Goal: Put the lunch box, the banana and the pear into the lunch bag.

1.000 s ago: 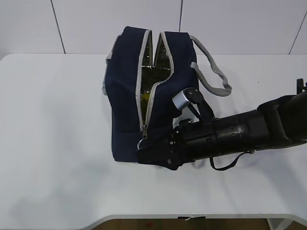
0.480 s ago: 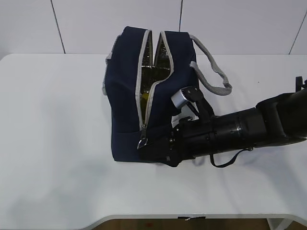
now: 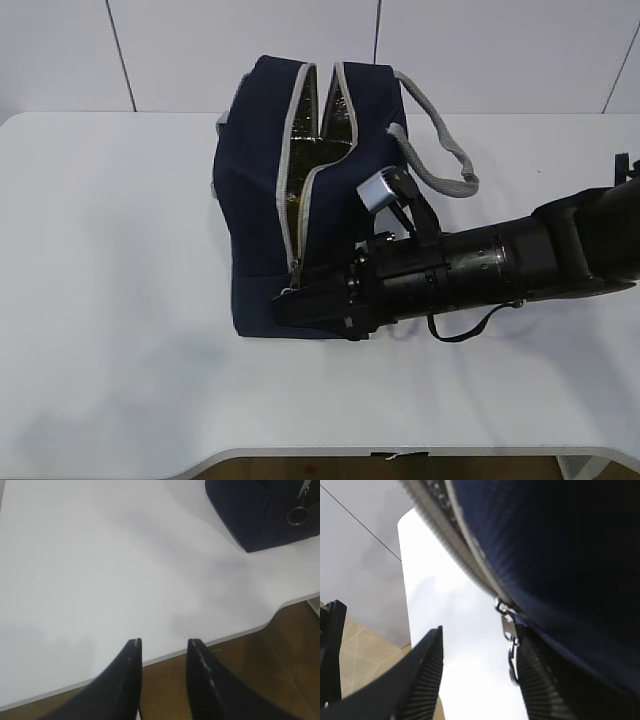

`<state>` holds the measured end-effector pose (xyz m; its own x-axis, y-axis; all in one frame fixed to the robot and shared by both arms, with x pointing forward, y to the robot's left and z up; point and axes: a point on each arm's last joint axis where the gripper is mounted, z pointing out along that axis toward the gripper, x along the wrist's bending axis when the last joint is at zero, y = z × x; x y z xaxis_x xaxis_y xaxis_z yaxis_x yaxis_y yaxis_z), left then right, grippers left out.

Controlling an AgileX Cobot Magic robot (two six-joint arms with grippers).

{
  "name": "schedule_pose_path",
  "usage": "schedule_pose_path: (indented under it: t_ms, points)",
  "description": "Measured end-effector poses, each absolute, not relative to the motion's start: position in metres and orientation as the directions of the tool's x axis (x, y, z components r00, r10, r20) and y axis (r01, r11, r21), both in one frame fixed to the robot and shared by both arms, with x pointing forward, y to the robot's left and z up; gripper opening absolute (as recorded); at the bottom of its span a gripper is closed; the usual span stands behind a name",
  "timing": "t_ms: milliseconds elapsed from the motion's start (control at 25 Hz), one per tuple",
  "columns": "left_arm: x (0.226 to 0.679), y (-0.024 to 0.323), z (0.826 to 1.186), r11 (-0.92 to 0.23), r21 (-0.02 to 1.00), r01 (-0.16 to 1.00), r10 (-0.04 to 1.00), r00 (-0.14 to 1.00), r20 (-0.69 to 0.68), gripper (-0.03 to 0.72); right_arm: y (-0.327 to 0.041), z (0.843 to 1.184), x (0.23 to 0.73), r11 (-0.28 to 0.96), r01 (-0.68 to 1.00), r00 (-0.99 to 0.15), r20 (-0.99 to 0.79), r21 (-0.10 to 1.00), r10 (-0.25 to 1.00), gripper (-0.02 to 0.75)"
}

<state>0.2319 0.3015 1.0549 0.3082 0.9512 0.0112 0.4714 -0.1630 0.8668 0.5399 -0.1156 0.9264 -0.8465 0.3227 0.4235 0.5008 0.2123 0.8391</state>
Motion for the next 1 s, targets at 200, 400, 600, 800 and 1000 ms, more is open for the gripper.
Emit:
schedule_pose_path:
  t_ms: [200, 400, 600, 800, 1000]
  points:
    - [0.2319, 0.3015, 1.0549, -0.161, 0.867, 0.472, 0.952, 0.307, 0.01, 0.241, -0.1156, 0.9264, 0.5399, 0.212, 0.5, -0.847, 0.423, 0.839, 0.323, 0.388]
    - [0.2319, 0.3015, 1.0549, -0.161, 0.867, 0.472, 0.952, 0.307, 0.01, 0.241, -0.1161, 0.9254, 0.5406, 0.219, 0.5, -0.845, 0.417, 0.838, 0.334, 0.385]
    - [0.2319, 0.3015, 1.0549, -0.161, 0.867, 0.472, 0.952, 0.307, 0.01, 0.241, -0.1168, 0.9242, 0.5415, 0.226, 0.502, -0.842, 0.411, 0.835, 0.349, 0.383]
    - [0.2319, 0.3015, 1.0549, -0.161, 0.867, 0.472, 0.952, 0.307, 0.01, 0.241, -0.1195, 0.9231, 0.5435, 0.235, 0.493, -0.843, 0.394, 0.838, 0.365, 0.382]
    - [0.2319, 0.3015, 1.0549, -0.161, 0.867, 0.472, 0.952, 0.307, 0.01, 0.241, -0.1198, 0.9226, 0.5439, 0.24, 0.491, -0.844, 0.388, 0.838, 0.371, 0.378]
